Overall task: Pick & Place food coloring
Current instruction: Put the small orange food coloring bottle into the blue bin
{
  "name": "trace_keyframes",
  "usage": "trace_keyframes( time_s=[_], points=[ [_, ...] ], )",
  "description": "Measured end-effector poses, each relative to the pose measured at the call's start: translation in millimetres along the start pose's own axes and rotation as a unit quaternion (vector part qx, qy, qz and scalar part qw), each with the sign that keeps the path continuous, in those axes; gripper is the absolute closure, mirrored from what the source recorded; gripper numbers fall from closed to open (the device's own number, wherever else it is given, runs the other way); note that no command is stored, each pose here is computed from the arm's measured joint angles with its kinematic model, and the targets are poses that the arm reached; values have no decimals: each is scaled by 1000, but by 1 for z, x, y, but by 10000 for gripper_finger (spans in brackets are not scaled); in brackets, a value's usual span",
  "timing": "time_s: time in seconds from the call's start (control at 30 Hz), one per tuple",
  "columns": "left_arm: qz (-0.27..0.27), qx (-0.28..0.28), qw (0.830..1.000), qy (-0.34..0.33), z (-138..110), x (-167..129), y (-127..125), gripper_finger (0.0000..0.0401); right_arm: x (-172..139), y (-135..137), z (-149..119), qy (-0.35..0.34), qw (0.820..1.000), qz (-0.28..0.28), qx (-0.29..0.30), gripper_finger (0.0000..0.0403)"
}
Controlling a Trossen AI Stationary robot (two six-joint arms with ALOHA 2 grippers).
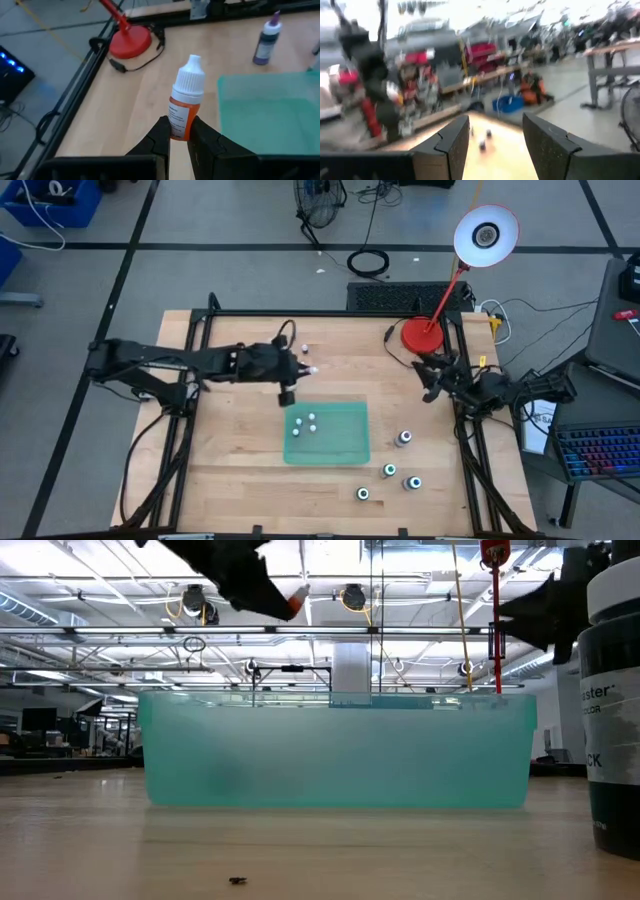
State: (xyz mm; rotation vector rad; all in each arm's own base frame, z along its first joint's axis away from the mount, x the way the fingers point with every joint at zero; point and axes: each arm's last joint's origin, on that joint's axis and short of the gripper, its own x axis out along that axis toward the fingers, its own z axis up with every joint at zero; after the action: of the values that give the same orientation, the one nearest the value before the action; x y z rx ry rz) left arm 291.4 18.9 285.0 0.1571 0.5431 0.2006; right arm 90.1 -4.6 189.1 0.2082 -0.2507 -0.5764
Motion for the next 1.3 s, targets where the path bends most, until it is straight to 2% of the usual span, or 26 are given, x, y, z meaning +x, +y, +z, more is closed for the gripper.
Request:
trace_keyframes(
  time_s=[0.13, 0.23, 0.33, 0.5, 0.73, 0.83, 1.03, 1.2, 1.3],
  points=[
    [8, 12, 998, 67, 7, 18, 1, 356, 0, 1, 11, -45, 998, 6, 39, 231],
    [5, 20, 994, 106, 21, 35, 1, 356, -1, 1, 16, -64, 996, 7, 57, 231],
    [6, 40, 987, 153, 30, 56, -1, 356, 1, -1, 21, -88, 994, -13, 67, 230],
    [-9, 90, 976, 197, 41, 91, -8, 356, 13, 8, 1, 0, 999, 41, -24, 241],
    [-24, 126, 963, 239, 43, 121, -14, 356, 45, 29, -16, 95, 986, 47, -126, 262],
    [-25, 127, 961, 243, 43, 124, -15, 356, 63, 43, -22, 124, 980, 65, -138, 270],
    [-27, 133, 962, 236, 47, 121, -18, 356, 101, 65, -34, 149, 975, 53, -157, 268],
    [-34, 148, 960, 236, 47, 121, -21, 356, 129, 82, -45, 178, 962, 111, -175, 231],
    [-36, 150, 959, 238, 47, 120, -23, 356, 140, 91, -51, 188, 958, 128, -176, 200]
  ],
)
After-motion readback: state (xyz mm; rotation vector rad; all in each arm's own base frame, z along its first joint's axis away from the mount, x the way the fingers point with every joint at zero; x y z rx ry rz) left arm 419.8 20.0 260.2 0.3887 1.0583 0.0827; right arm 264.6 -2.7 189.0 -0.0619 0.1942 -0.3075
